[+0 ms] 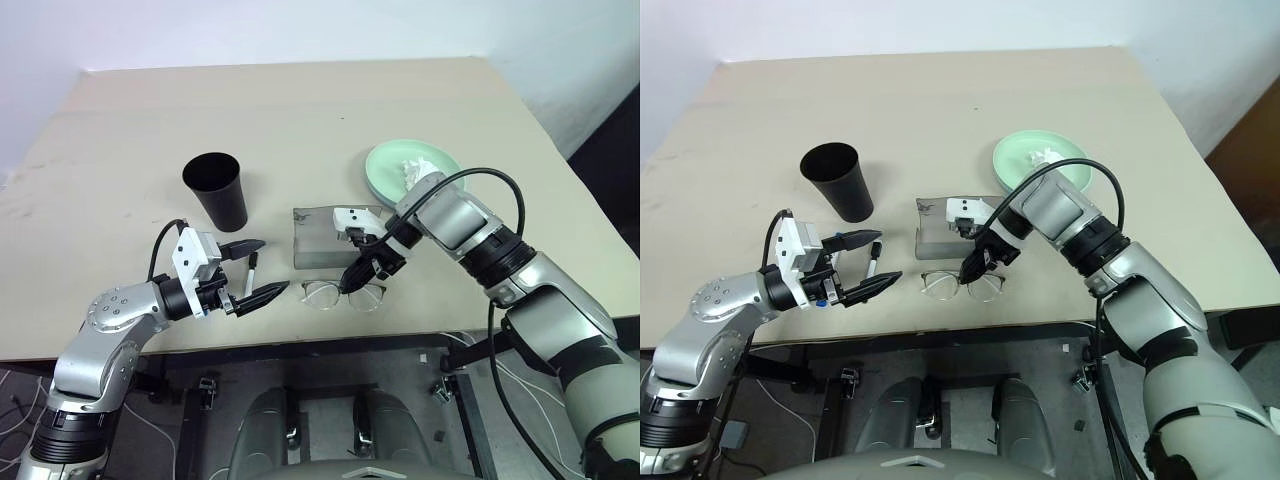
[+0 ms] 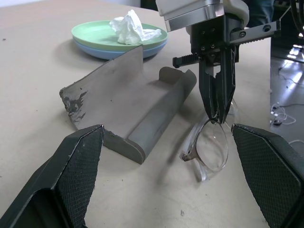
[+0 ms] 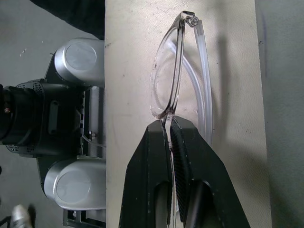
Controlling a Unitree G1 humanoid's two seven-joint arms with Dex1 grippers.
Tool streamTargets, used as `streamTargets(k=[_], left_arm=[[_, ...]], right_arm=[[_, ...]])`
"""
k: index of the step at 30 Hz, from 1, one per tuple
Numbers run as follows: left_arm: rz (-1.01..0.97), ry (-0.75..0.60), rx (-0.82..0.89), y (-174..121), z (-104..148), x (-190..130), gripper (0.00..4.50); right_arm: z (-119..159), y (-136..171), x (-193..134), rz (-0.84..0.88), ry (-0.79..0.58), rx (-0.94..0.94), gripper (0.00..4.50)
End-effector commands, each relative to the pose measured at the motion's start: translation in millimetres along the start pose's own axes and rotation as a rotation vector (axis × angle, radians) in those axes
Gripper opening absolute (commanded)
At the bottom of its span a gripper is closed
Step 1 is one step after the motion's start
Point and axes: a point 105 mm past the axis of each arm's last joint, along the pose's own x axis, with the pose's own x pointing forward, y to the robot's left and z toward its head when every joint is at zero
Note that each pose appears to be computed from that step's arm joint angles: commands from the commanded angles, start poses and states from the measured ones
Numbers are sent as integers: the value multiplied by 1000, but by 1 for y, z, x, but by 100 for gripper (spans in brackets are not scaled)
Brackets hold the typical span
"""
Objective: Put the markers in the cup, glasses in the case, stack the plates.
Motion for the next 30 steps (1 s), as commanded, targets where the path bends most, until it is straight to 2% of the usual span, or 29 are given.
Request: streamTargets(k=[1, 9, 16, 22, 30], left_arm=[[-2, -21, 28, -1, 5, 0, 450], [1, -24, 26, 0, 5, 0, 450], [7, -26, 21, 1, 4, -2, 450], [13, -33, 20, 2, 7, -1, 450], [19, -29, 28, 2, 8, -4, 450]], right_arm=[[11, 0, -8, -25, -17, -26, 2], [22, 10, -31, -13, -81, -33, 2], [43, 25, -61, -12, -190, -88, 2], [55, 1, -81, -145, -254, -133, 2], [57, -30, -80, -244, -244, -239, 2]])
